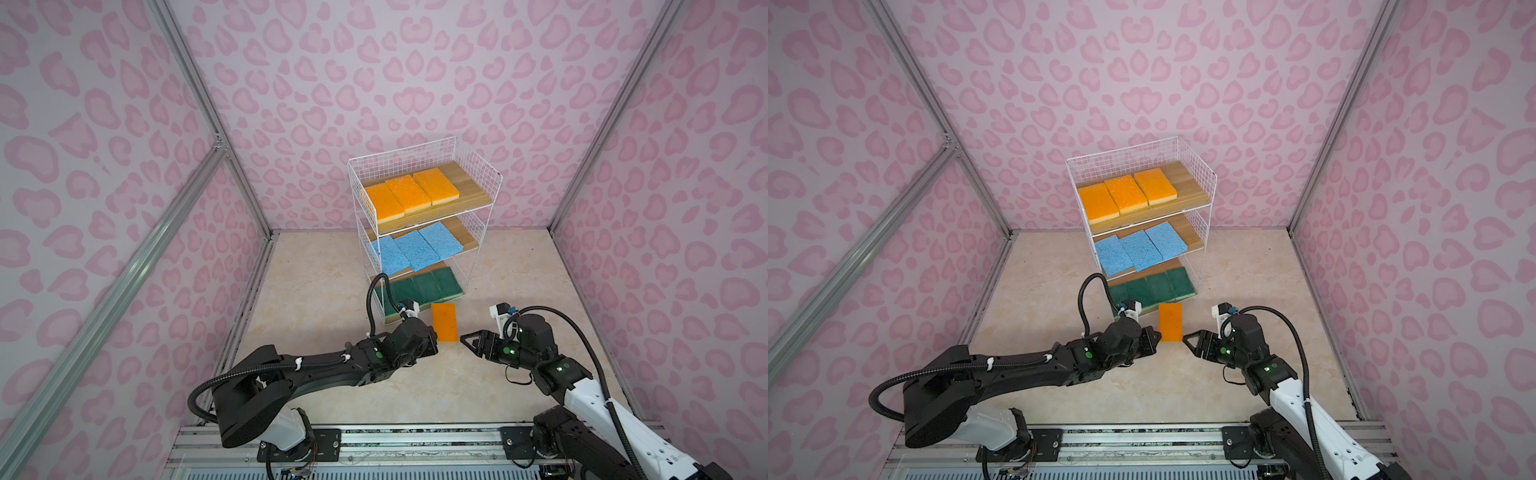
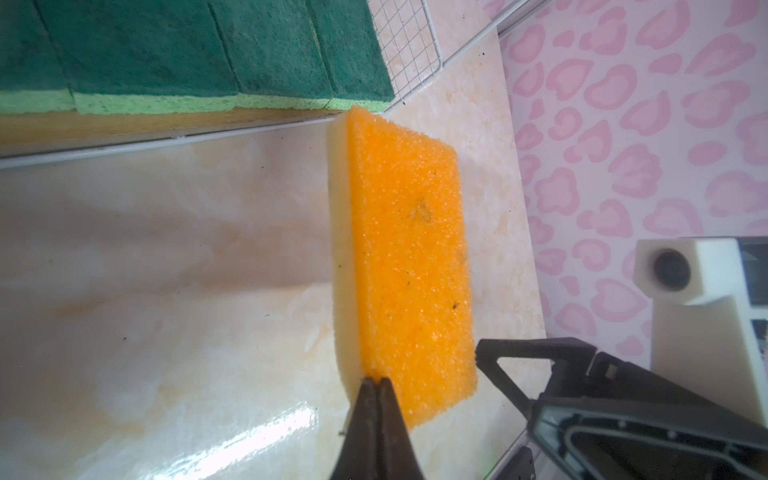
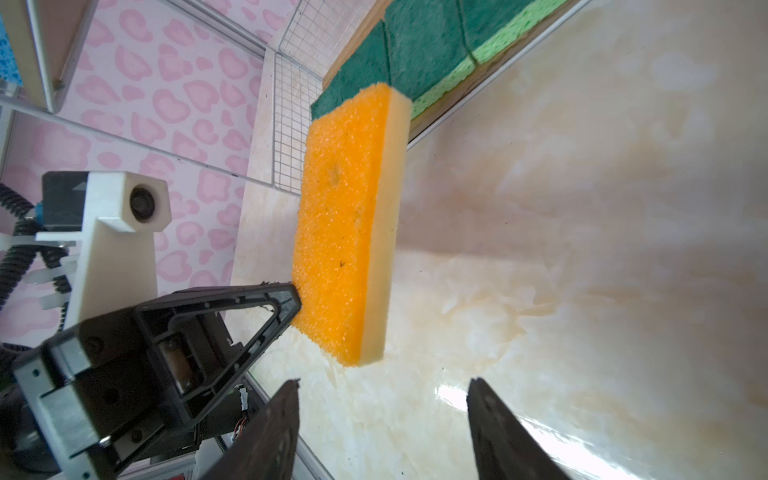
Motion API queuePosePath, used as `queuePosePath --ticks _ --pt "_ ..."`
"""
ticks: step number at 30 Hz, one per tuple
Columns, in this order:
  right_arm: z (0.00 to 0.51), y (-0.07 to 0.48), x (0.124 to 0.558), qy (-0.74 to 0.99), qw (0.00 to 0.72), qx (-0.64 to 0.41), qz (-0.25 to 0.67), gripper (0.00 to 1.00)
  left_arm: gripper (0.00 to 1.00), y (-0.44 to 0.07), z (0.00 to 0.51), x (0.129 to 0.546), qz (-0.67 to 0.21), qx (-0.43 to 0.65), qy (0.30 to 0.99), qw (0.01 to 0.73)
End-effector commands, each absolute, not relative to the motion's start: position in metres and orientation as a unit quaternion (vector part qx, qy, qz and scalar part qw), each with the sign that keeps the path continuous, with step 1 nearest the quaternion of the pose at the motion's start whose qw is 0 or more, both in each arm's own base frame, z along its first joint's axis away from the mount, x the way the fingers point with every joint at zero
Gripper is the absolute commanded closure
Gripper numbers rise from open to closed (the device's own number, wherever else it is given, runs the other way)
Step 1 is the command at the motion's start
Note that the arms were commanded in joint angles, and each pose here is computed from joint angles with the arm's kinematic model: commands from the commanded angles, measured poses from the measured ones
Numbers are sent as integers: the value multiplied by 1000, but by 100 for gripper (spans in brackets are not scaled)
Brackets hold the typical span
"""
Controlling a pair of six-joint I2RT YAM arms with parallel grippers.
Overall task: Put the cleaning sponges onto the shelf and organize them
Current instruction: 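Hold the sponge upright with the left gripper while the right gripper grasps its edge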
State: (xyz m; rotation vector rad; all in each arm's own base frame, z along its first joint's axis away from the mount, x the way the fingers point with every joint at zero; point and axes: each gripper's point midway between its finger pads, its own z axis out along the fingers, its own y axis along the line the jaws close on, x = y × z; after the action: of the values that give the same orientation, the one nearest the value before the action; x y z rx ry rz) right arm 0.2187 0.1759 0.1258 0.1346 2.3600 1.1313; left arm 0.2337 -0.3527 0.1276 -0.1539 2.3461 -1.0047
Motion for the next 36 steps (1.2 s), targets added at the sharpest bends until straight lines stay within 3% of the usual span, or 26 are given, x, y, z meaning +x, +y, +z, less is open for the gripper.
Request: queuePosePath --ticks 1,4,10,20,29,32,36 --pt "139 189 226 852 271 50 445 35 96 -351 142 240 -393 -83 863 306" --pt "144 197 228 844 274 47 459 39 96 -351 145 240 -398 -87 861 305" --pt "146 209 231 842 259 39 472 59 96 -351 148 239 -406 -94 857 303" --pt "148 210 239 840 266 50 470 62 96 -351 159 239 -419 -98 848 308" --pt "153 210 249 838 278 56 465 94 96 -351 165 237 -429 -87 843 313" --pt "152 210 248 843 274 50 459 100 96 -347 166 236 -427 -87 842 319" --pt "152 209 246 845 274 50 457 100 96 -344 169 236 -427 -86 840 325"
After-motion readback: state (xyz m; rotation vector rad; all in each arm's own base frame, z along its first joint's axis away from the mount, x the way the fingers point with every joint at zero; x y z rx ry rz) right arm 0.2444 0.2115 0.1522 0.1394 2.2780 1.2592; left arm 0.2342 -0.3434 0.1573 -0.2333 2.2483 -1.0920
